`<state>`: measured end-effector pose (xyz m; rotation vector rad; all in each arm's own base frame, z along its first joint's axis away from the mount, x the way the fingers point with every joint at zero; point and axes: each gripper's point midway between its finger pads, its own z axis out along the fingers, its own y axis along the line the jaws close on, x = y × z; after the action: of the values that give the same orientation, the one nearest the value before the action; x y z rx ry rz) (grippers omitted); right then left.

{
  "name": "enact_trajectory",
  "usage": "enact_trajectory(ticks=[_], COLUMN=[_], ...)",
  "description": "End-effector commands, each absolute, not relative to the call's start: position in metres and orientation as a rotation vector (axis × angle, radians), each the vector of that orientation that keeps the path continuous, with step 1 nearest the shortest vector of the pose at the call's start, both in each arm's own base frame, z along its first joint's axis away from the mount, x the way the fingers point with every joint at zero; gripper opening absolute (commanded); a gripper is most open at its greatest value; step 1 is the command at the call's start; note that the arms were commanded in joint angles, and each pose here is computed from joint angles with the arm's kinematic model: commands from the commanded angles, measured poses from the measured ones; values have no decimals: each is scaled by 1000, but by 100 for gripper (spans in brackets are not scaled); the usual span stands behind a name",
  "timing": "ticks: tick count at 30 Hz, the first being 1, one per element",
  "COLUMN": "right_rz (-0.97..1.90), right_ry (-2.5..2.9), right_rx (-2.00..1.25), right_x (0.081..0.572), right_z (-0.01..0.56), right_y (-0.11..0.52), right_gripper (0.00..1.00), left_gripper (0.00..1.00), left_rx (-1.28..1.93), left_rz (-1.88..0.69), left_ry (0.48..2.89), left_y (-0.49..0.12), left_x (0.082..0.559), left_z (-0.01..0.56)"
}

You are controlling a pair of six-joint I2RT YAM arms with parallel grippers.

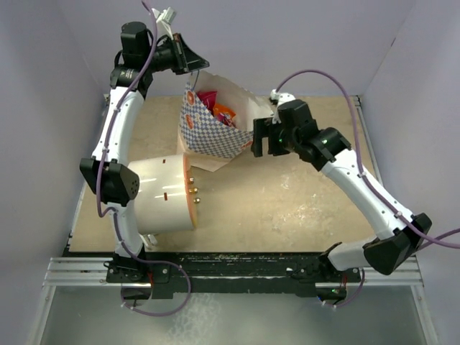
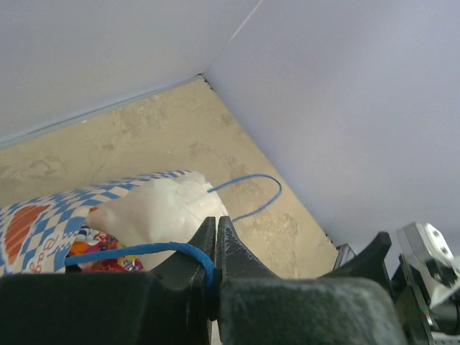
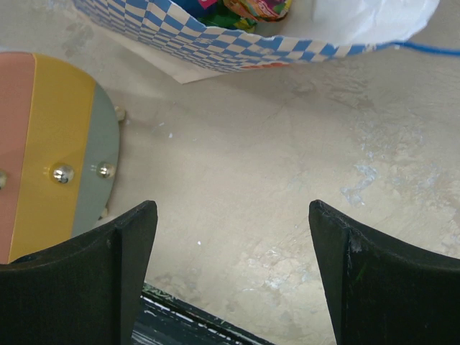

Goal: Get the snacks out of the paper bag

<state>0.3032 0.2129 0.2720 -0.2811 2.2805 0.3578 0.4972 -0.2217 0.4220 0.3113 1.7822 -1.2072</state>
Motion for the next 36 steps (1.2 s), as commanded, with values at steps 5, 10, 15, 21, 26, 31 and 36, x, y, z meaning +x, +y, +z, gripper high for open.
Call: enact_trajectory(ticks=[5, 10, 15, 21, 26, 31, 36], right_rz=[342, 446, 607, 760, 690, 813, 841], right_ry=[2143, 2190, 2241, 2297, 2288, 2247, 2202], right_rx=[222, 343, 323, 230, 207, 175, 159], right_x=[371, 418, 456, 466, 487, 501, 513], right_z=[318, 307, 298, 274, 258, 260, 260], right_y=[122, 104, 118, 129, 109, 118, 116], right_gripper=[100, 100, 94, 61, 74, 76, 70], left_gripper=[0, 0, 0, 0, 0, 0, 0], left_rx=[341, 222, 166, -40, -46, -16, 2], left_rz=[-1161, -1180, -1184, -1128, -1153, -1140, -1115], left_ry=[1594, 1662, 1708, 1794, 1816, 1848, 1932], left_y=[-216, -210, -206, -191, -194, -194, -194], left_x=[447, 440, 433, 437, 435, 434, 434], left_z=[489, 477, 475, 463, 461, 453, 438])
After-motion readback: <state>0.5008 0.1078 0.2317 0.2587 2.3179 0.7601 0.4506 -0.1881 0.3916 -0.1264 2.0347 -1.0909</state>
